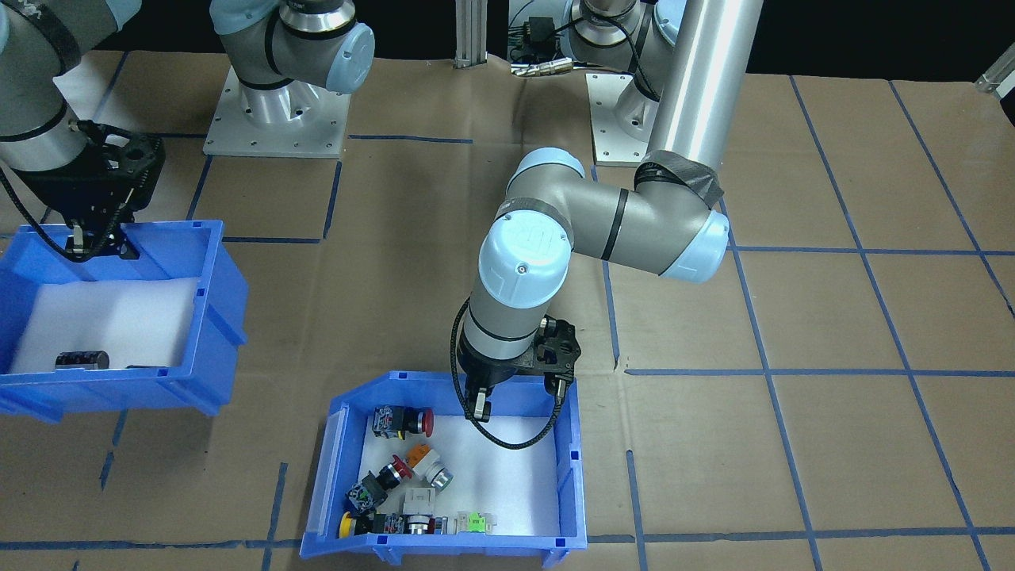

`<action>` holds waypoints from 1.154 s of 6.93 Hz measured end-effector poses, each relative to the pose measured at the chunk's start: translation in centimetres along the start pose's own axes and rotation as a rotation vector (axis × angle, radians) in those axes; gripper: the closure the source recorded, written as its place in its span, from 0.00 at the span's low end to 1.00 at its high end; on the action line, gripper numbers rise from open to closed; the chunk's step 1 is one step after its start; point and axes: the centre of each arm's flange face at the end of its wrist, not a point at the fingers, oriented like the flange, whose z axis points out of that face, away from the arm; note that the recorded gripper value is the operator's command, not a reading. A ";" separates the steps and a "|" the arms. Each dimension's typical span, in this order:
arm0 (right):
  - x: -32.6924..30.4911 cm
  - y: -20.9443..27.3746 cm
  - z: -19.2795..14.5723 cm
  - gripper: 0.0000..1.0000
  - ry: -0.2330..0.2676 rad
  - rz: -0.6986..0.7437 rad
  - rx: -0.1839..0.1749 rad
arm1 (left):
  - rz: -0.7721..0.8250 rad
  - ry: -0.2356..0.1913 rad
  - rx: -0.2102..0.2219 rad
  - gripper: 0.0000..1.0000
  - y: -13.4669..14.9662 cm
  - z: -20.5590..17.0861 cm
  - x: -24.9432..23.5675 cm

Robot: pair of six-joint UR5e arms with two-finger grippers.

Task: Place button box in front

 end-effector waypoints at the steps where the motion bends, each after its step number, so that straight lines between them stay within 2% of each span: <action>1: -0.6 -0.3 -0.1 0.94 0.001 0.000 0.000 | -0.002 -0.002 0.000 0.98 0.2 -0.1 -0.2; 4: -1.8 -0.8 -0.2 0.94 0.005 0.006 -0.002 | -0.022 -0.010 0.001 0.93 0.7 -0.1 -0.6; 5: -2.0 -0.9 -0.4 0.94 0.009 0.007 -0.003 | -0.028 -0.012 0.001 0.74 0.8 -0.2 -0.8; 6: -2.2 -1.0 -0.6 0.94 0.014 0.008 -0.002 | -0.031 -0.014 0.002 0.39 0.8 -0.3 -0.8; 8: -3.0 -1.5 -0.3 0.94 0.008 0.009 0.003 | -0.050 -0.014 0.006 0.01 0.8 -0.4 -0.9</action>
